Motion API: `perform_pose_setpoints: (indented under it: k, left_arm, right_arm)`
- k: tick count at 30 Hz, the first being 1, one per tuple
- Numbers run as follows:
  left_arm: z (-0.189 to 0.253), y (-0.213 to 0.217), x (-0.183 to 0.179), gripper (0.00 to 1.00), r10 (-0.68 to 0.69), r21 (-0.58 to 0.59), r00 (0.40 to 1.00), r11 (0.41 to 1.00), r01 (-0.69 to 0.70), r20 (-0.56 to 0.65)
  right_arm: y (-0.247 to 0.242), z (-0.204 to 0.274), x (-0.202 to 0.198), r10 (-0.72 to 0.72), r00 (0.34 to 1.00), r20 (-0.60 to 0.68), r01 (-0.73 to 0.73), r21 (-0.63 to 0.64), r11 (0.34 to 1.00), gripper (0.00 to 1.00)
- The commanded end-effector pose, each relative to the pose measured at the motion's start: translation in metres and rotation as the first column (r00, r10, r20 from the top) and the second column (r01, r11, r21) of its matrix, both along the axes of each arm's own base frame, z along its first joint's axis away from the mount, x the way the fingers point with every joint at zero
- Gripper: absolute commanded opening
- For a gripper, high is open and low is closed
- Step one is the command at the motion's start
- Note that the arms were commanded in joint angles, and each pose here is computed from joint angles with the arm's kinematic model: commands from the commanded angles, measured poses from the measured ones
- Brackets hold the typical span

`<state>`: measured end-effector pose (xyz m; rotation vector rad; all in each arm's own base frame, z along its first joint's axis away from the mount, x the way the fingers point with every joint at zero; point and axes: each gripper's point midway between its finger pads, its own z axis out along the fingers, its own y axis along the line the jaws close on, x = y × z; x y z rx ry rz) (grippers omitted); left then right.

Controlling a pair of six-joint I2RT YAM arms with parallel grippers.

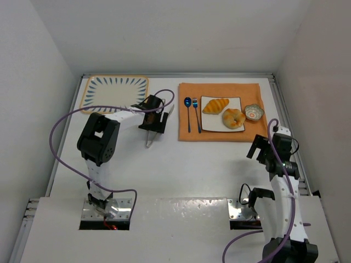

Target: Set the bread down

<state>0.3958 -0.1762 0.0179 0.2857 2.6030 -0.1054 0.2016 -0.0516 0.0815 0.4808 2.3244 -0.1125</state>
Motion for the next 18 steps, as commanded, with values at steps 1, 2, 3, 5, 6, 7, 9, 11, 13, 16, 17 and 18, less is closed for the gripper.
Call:
perform_pose_setpoints:
  k: [1,2,3,5,6,7,9,11,13,16,17,18]
  left_arm:
    - [0.036,-0.023,0.017,0.82,-0.031,-0.063,0.997,0.997,0.036,0.077]
    - [0.047,-0.023,0.017,0.99,-0.031,-0.070,0.995,0.997,0.037,0.091]
    - [0.058,-0.024,0.021,0.99,-0.043,-0.069,0.993,0.996,0.051,0.112]
    - [0.072,-0.028,0.023,0.99,-0.084,-0.072,0.988,0.993,0.094,0.130]
    - [0.083,-0.033,0.024,0.99,-0.105,-0.065,0.985,0.991,0.114,0.136]
    - [0.087,-0.032,0.026,0.99,-0.132,-0.046,0.981,0.989,0.139,0.143]
    - [0.103,-0.033,0.025,0.99,-0.166,-0.036,0.975,0.984,0.173,0.150]
    - [0.109,-0.030,0.022,0.99,-0.212,-0.012,0.966,0.976,0.217,0.149]
    - [0.124,-0.030,0.015,0.99,-0.255,-0.007,0.954,0.966,0.260,0.158]
    - [0.135,-0.023,-0.003,0.99,-0.378,0.042,0.914,0.926,0.376,0.147]
    - [0.142,-0.013,-0.014,0.99,-0.452,0.099,0.878,0.892,0.441,0.157]
    - [0.143,-0.007,-0.023,0.99,-0.489,0.129,0.858,0.872,0.473,0.159]
  right_arm:
    - [0.006,-0.002,-0.016,-0.075,0.996,-0.055,0.079,0.066,0.995,1.00]
    - [0.007,-0.011,-0.032,-0.104,0.987,-0.125,0.114,0.076,0.991,1.00]
    - [0.008,-0.014,-0.037,-0.142,0.979,-0.148,0.157,0.093,0.983,1.00]
    - [0.010,-0.020,-0.047,-0.205,0.961,-0.184,0.228,0.117,0.966,1.00]
    - [0.013,-0.031,-0.059,-0.215,0.947,-0.239,0.249,0.122,0.961,1.00]
    - [0.016,-0.034,-0.061,-0.239,0.940,-0.244,0.278,0.141,0.950,1.00]
    - [0.020,-0.041,-0.066,-0.247,0.933,-0.261,0.295,0.165,0.941,1.00]
    - [0.027,-0.046,-0.067,-0.234,0.936,-0.263,0.290,0.197,0.936,1.00]
    - [0.033,-0.045,-0.061,-0.195,0.953,-0.231,0.248,0.228,0.941,1.00]
    - [0.034,-0.042,-0.054,-0.181,0.967,-0.182,0.222,0.240,0.945,1.00]
    - [0.033,-0.042,-0.053,-0.176,0.970,-0.170,0.213,0.236,0.948,1.00]
    - [0.032,-0.039,-0.049,-0.173,0.974,-0.145,0.204,0.231,0.951,1.00]
